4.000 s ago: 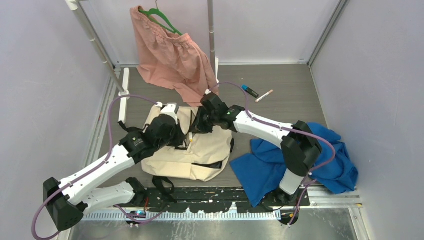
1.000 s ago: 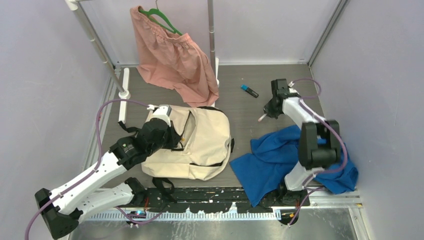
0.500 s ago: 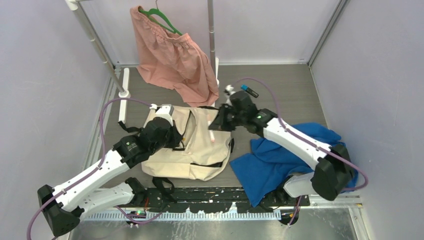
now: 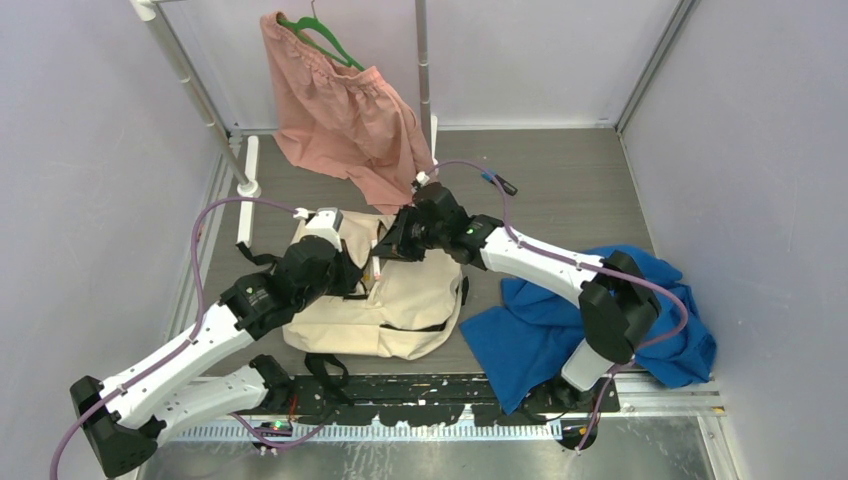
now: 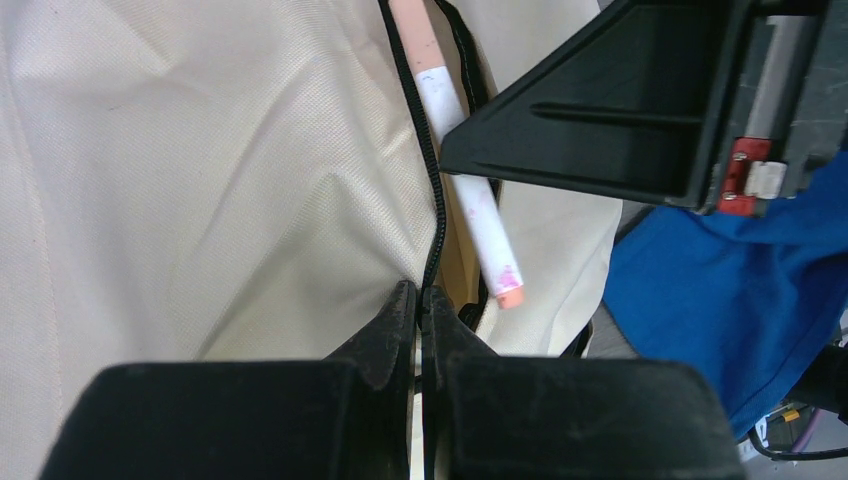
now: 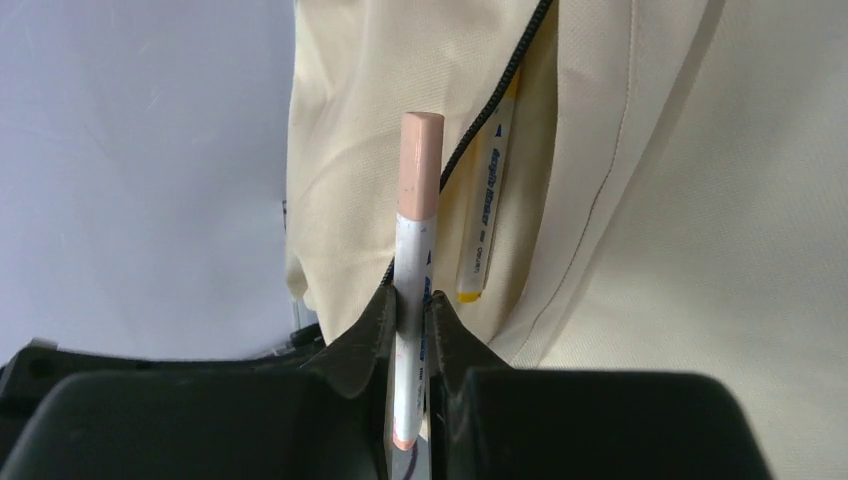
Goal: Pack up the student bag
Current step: Place the stationery in the student bag.
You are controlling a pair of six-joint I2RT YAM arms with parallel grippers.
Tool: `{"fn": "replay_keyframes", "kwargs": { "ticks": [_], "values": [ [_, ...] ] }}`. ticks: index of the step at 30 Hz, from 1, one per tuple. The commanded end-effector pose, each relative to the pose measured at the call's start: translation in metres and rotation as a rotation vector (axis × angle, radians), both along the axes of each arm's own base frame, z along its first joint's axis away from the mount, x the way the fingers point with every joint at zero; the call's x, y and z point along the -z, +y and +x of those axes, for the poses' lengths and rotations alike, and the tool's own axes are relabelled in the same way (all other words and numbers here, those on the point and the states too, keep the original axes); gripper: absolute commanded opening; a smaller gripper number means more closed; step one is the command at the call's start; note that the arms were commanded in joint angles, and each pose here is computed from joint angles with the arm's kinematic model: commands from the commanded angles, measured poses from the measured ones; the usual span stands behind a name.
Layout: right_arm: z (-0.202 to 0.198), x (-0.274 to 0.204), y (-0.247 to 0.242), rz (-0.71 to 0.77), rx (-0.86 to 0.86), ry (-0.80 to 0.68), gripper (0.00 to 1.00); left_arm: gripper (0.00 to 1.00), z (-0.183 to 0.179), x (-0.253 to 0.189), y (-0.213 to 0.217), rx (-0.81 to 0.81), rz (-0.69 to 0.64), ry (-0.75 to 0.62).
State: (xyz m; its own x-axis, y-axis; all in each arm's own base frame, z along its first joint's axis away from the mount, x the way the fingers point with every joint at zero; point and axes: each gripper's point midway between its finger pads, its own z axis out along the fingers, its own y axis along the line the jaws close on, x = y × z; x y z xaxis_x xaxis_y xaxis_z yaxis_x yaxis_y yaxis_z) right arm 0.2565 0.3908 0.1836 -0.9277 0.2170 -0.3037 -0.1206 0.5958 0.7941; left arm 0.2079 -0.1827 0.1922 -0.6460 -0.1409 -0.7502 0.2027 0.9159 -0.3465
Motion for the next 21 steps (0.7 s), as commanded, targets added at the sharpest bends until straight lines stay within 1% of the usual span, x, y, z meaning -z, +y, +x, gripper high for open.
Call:
{"fn": "replay_keyframes", "kwargs": {
  "ticks": [1,4,7,12,16,17,19,21],
  "values": [
    [0.021,-0.012,0.006,-0.020,0.174,0.026,0.01,0.00,0.010,-0.021,-0.004,-0.021,-0.063,-0.070],
    [0.026,0.000,0.002,-0.113,0.245,0.052,0.01,0.00,0.009,-0.021,-0.003,-0.022,-0.062,-0.071],
    [0.028,0.013,-0.003,-0.198,0.280,0.065,0.01,0.00,0.008,-0.022,-0.001,-0.027,-0.058,-0.073],
    [0.021,0.027,-0.006,-0.198,0.298,0.072,0.01,0.00,0.008,-0.023,0.002,-0.034,-0.055,-0.079],
    [0.016,0.025,-0.004,-0.200,0.247,0.040,0.01,0.00,0.007,-0.022,0.002,-0.030,-0.053,-0.073],
    [0.015,0.023,-0.002,-0.196,0.227,0.034,0.09,0.00,0.008,-0.021,0.001,-0.030,-0.052,-0.072],
    [0.013,0.016,0.003,-0.171,0.203,0.008,0.29,0.00,0.008,-0.021,0.001,-0.027,-0.052,-0.069],
    [0.014,0.008,0.004,-0.148,0.194,-0.024,0.45,0.00,0.007,-0.021,0.000,-0.026,-0.053,-0.069]
  ]
}}
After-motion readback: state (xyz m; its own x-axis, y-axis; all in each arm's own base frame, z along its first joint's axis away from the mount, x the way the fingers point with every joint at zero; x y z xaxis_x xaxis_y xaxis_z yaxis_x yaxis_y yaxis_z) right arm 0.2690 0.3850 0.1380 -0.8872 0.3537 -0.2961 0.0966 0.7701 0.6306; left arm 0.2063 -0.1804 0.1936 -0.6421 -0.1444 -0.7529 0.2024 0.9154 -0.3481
